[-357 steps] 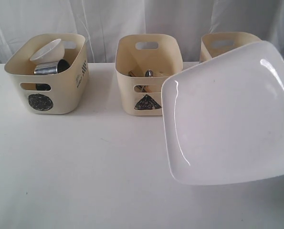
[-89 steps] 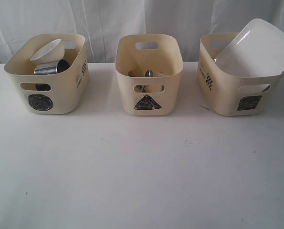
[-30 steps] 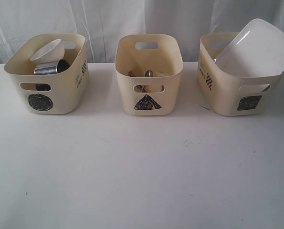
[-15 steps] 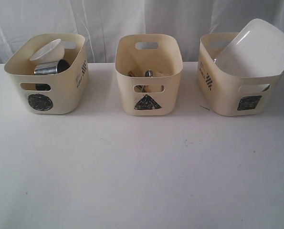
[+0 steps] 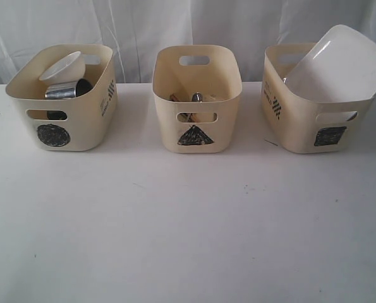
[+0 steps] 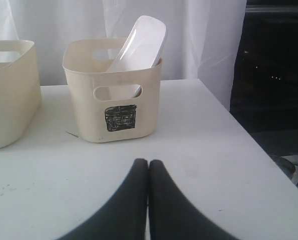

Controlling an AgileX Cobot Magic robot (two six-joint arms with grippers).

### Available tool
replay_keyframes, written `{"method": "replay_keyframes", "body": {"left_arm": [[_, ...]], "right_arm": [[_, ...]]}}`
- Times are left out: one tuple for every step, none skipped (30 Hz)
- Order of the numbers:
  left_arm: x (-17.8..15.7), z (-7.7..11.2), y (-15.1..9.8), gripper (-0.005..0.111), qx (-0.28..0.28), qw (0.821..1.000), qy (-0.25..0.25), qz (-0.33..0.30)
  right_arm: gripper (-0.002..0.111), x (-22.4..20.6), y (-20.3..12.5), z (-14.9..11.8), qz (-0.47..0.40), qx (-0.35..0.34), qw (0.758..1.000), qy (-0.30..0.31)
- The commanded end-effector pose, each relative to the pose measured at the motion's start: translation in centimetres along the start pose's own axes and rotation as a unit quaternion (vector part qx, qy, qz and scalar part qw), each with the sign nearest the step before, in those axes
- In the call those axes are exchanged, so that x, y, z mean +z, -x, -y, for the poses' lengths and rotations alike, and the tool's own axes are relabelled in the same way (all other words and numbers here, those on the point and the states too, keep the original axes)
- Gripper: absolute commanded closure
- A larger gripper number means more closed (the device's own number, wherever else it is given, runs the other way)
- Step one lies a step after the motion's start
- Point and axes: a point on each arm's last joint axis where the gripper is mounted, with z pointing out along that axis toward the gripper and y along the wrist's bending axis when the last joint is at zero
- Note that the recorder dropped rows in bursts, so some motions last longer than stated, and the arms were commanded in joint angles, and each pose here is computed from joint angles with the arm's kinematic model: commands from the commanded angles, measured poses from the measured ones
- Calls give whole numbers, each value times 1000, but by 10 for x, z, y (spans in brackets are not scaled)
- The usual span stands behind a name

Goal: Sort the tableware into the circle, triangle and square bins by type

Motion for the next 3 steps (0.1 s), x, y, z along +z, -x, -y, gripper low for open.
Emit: {"method": "replay_keyframes", "body": {"left_arm": [[0, 1, -2, 106, -8, 1000, -3, -2], [0, 1, -2, 106, -8, 1000, -3, -2], [0, 1, -2, 106, -8, 1000, -3, -2]], "right_arm": [[108, 0, -1, 0, 0, -2, 1000, 0], [108, 0, -1, 0, 0, -2, 1000, 0], [108, 0, -1, 0, 0, -2, 1000, 0]]}}
